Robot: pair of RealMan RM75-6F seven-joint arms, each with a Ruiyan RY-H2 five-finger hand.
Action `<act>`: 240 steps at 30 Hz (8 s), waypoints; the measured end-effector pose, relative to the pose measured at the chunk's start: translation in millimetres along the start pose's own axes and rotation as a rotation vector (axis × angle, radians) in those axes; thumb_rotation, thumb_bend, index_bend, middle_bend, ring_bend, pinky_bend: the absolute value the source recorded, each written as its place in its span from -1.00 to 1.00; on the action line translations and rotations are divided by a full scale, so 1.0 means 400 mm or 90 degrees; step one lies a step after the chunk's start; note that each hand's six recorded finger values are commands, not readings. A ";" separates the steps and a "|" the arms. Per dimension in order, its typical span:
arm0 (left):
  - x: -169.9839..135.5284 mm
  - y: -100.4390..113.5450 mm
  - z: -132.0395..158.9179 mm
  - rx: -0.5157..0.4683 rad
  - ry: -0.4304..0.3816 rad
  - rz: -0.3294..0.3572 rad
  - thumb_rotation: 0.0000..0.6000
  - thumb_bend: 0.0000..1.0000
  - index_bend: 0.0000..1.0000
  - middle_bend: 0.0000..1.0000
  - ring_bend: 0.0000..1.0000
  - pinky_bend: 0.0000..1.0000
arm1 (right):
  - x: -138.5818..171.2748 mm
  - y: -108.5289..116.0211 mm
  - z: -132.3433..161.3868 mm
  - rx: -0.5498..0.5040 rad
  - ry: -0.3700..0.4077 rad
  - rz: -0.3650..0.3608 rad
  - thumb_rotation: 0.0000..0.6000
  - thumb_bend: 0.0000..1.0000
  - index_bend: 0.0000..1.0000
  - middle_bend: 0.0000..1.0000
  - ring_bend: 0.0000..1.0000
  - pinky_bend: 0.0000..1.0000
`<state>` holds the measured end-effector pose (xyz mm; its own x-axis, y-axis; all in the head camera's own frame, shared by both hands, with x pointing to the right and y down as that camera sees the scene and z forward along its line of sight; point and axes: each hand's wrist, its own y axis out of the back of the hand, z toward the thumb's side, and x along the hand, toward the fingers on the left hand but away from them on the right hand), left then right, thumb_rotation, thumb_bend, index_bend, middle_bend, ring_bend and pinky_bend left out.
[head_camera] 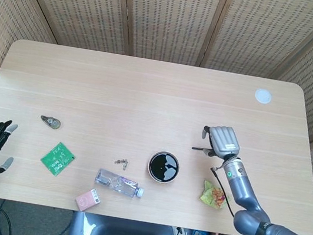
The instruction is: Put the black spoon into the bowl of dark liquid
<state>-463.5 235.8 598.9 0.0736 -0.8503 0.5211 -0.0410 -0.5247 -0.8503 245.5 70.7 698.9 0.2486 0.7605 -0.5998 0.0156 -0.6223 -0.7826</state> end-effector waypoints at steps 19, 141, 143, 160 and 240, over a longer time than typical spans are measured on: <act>0.004 -0.006 -0.004 0.002 0.003 -0.005 1.00 -0.26 -1.00 -1.00 -1.00 -1.00 | -0.076 -0.085 0.025 0.032 -0.012 0.054 1.00 -0.01 0.09 0.66 0.67 0.99; 0.000 -0.018 -0.031 -0.005 0.008 -0.006 1.00 -0.26 -1.00 -1.00 -1.00 -1.00 | -0.039 -0.038 0.078 -0.217 0.018 0.160 1.00 0.29 0.42 0.72 0.76 1.00; 0.000 -0.016 -0.030 -0.004 0.008 -0.006 1.00 -0.26 -1.00 -1.00 -1.00 -1.00 | -0.027 -0.029 0.088 -0.252 0.026 0.168 1.00 0.29 0.43 0.73 0.76 1.00; -0.004 -0.005 -0.028 -0.001 0.005 0.001 1.00 -0.26 -1.00 -1.00 -1.00 -1.00 | 0.065 0.014 0.217 -0.560 0.098 0.293 1.00 0.35 0.46 0.75 0.76 1.00; 0.007 0.075 -0.035 0.025 -0.007 0.047 1.00 -0.26 -1.00 -1.00 -1.00 -1.00 | 0.022 -0.188 0.293 -0.580 0.065 0.332 1.00 0.37 0.48 0.75 0.76 1.00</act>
<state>-478.4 217.2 575.8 0.0827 -0.8858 0.4567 -0.0073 -0.4588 -0.8885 133.1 145.7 732.9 0.5135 0.3657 -0.7763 0.5943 -0.8041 0.0143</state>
